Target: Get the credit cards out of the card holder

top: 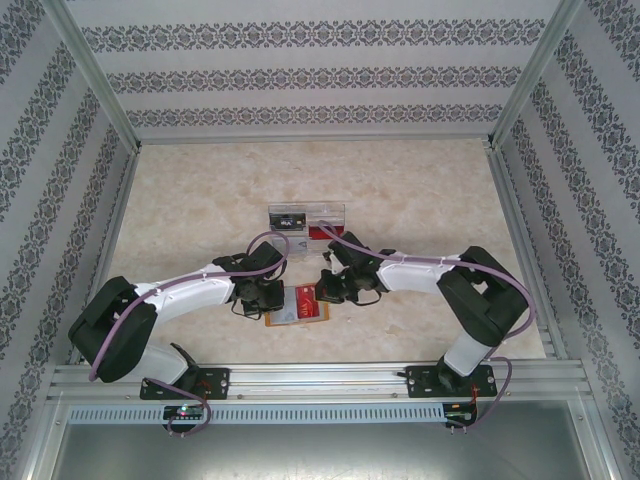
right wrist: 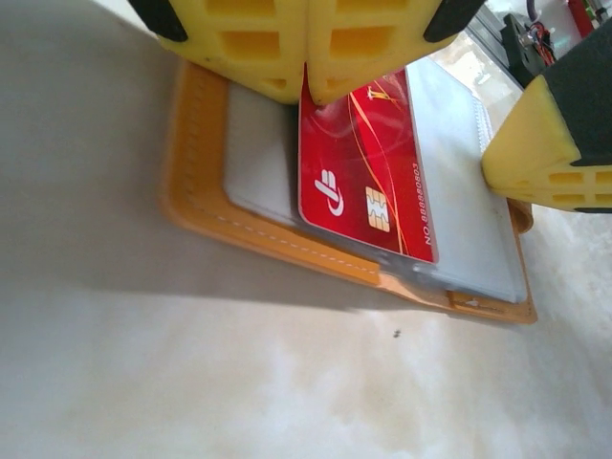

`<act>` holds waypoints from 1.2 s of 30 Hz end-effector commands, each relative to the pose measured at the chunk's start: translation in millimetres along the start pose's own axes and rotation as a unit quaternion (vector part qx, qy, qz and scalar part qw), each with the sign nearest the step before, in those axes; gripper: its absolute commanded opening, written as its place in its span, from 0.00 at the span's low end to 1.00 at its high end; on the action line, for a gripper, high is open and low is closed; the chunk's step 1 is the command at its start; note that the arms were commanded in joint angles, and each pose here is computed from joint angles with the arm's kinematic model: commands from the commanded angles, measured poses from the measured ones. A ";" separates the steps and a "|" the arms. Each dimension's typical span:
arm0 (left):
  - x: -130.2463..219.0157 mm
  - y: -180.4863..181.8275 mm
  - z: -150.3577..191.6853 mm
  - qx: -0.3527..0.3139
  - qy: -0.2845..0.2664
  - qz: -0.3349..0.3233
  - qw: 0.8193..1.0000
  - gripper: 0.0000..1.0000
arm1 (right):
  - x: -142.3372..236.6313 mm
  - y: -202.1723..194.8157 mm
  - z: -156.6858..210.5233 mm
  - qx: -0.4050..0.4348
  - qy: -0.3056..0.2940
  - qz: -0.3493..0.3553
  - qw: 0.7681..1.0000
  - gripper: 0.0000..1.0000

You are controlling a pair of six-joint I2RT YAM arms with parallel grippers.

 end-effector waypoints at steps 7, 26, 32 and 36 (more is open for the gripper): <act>8.1 6.3 -2.3 -0.001 -0.005 -0.027 1.000 0.00 | 45.6 -0.2 0.2 0.041 -0.038 0.023 0.998 0.00; 124.7 -5.0 -46.4 -0.005 -0.231 0.007 0.973 1.00 | 149.5 61.1 -59.4 0.436 -0.149 0.251 0.851 0.00; 145.4 6.1 -50.4 -0.010 -0.280 -0.002 0.960 1.00 | 128.7 78.0 -75.9 0.585 -0.092 0.336 0.732 0.00; 150.0 13.6 -50.8 -0.009 -0.293 -0.012 0.956 1.00 | 110.7 80.5 -90.3 0.621 -0.056 0.363 0.692 0.00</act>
Point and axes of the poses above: each hand's point on the last joint's axis, 136 mm out from that joint toward the fingers, its own x axis back along the fingers, its own y axis along the line the jaws close on, z = x × y, the point moved 4 cm from there along x, back along the fingers, and after that the axes turned 1 degree about x, right-handed, at the moved point
